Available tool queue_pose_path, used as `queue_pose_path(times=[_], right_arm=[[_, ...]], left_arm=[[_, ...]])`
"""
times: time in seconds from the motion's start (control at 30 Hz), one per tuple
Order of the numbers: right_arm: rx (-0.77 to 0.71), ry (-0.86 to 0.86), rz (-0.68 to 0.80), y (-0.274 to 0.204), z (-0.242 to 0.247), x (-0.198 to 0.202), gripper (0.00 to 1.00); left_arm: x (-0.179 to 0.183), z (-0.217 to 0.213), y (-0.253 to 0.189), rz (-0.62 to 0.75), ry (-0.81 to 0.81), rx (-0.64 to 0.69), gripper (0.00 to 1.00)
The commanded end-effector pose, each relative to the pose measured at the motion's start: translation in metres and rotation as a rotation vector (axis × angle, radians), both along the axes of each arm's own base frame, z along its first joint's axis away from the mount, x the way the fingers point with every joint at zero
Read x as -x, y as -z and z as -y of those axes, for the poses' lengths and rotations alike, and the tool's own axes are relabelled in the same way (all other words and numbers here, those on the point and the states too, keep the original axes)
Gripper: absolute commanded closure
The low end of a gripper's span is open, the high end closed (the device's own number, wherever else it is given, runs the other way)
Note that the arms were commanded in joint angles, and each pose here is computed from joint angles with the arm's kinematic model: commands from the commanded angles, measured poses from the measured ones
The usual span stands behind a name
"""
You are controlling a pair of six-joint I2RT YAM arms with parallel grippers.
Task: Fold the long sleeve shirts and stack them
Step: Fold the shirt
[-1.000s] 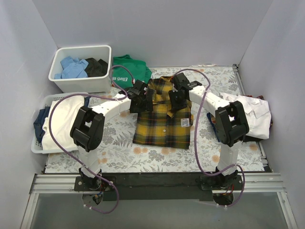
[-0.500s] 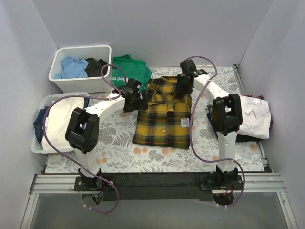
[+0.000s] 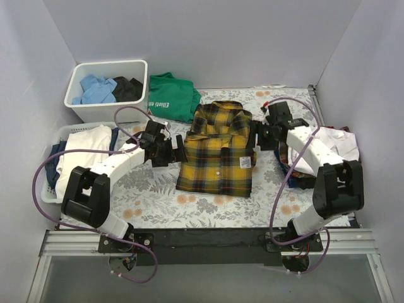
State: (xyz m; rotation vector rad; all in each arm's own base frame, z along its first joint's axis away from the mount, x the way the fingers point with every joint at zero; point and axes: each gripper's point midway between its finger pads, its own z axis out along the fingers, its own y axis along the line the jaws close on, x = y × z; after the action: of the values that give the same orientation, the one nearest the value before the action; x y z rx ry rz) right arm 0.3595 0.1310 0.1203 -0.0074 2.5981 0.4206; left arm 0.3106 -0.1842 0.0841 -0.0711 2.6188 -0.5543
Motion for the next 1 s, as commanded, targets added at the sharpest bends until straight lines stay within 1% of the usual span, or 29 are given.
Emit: queue_pose_path(times=[0.0, 0.07, 0.1, 0.23, 0.3, 0.37, 0.43, 0.47, 0.57, 0.67, 0.8, 0.97], right_arm=[[-0.220, -0.135, -0.129, 0.019, -0.033, 0.071, 0.25], [-0.255, -0.161, -0.131, 0.020, -0.036, 0.086, 0.24], [-0.278, -0.182, -0.152, 0.027, -0.038, 0.098, 0.23], [-0.319, -0.206, -0.204, 0.040, -0.039, 0.124, 0.23], [-0.330, -0.207, -0.231, 0.047, -0.039, 0.136, 0.22], [-0.346, -0.204, -0.235, 0.052, -0.040, 0.140, 0.22], [-0.360, -0.201, -0.279, 0.062, -0.041, 0.152, 0.22], [-0.360, -0.208, -0.286, 0.066, -0.043, 0.155, 0.22], [-0.344, -0.206, -0.323, 0.080, -0.043, 0.167, 0.23], [-0.344, -0.182, -0.357, 0.091, -0.042, 0.176, 0.24], [-0.335, -0.176, -0.352, 0.094, -0.041, 0.174, 0.27], [-0.329, -0.161, -0.351, 0.098, -0.041, 0.168, 0.31]], left_arm=[[0.015, 0.008, -0.004, -0.024, 0.031, 0.187, 0.02], [0.022, 0.009, 0.002, -0.040, 0.041, 0.236, 0.02], [0.023, 0.007, 0.003, -0.042, 0.038, 0.251, 0.02], [0.035, 0.014, 0.008, -0.087, 0.078, 0.333, 0.02], [0.043, 0.015, 0.015, -0.115, 0.085, 0.354, 0.02], [0.048, 0.015, 0.021, -0.143, 0.078, 0.360, 0.03], [0.058, 0.014, 0.030, -0.183, 0.068, 0.361, 0.04], [0.060, 0.012, 0.033, -0.197, 0.056, 0.350, 0.07], [0.065, 0.003, 0.048, -0.237, 0.024, 0.287, 0.12], [0.072, 0.004, 0.055, -0.277, 0.026, 0.299, 0.16], [0.082, 0.003, 0.061, -0.308, 0.028, 0.307, 0.30], [0.094, 0.004, 0.067, -0.345, 0.032, 0.313, 0.34]])
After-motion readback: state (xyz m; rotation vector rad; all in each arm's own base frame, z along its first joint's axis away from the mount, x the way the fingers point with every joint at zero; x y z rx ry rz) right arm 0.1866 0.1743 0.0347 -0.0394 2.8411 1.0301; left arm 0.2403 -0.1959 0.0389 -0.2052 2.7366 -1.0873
